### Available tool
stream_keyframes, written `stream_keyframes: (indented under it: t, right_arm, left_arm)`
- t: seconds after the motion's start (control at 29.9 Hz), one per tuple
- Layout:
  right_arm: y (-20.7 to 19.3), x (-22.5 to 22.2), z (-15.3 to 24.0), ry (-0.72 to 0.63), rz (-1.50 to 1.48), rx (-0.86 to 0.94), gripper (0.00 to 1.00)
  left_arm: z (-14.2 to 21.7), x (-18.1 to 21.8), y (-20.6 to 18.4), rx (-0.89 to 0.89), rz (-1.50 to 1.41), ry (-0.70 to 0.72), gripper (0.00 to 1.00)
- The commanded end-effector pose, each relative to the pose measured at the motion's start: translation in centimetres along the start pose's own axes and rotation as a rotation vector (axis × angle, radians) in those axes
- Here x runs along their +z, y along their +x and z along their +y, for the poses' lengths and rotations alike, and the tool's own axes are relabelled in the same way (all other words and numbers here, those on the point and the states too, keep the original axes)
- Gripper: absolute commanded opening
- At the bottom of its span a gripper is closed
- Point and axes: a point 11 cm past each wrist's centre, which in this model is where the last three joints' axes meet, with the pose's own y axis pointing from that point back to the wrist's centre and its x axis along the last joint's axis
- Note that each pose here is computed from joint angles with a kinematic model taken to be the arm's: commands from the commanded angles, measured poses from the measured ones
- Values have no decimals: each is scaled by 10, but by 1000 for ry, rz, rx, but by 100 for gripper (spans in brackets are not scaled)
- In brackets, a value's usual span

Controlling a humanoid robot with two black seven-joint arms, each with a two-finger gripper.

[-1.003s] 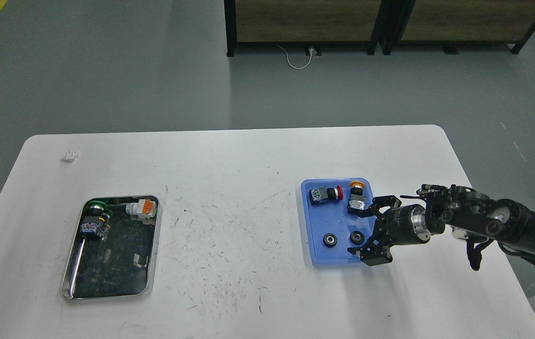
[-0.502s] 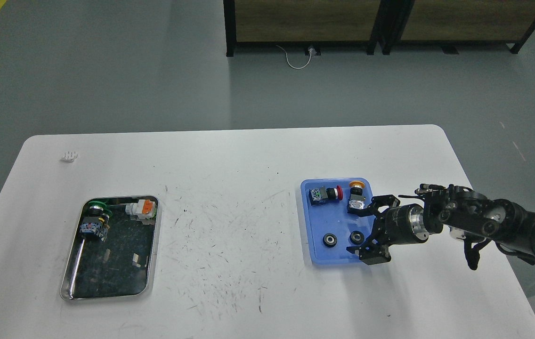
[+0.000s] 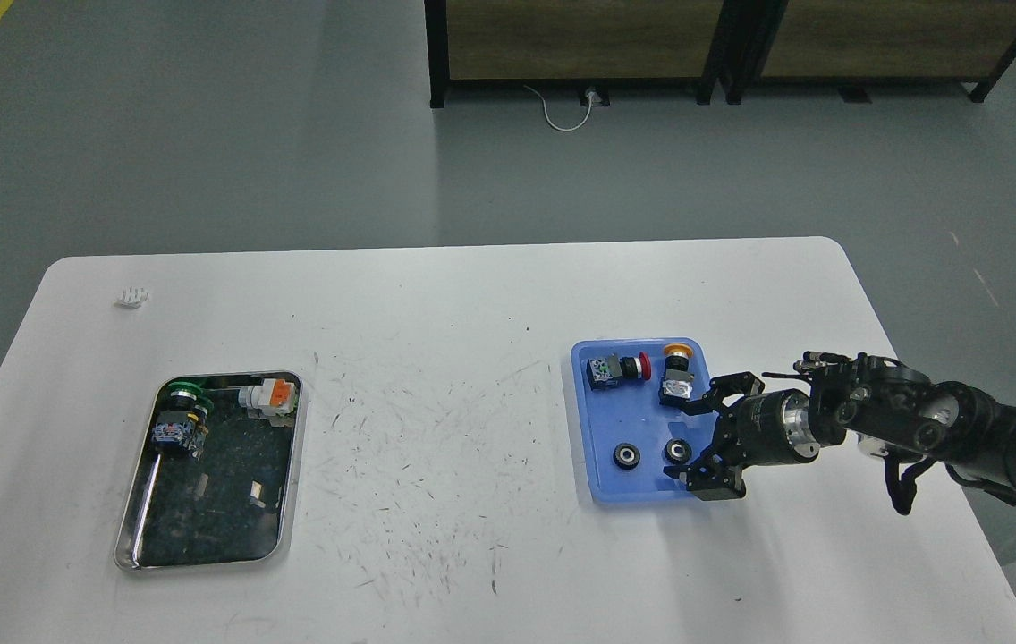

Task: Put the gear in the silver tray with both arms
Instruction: 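Close the right gripper on the black gear nearest the robot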

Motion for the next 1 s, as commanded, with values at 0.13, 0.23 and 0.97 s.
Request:
stream_keyframes:
  t: [0.13,0.23,0.97]
  right_arm:
    - [-4,-1,-4,-3,3,-15,77]
    - [-5,-2,-4,-5,5,-20,72]
    - [-4,0,1,-17,-8,-54,43]
  left_arm:
    - [0,0,0,0,0,-1,99]
    - [0,0,1,1,-1,1,99]
    - [5,2,8,15,-17,6,99]
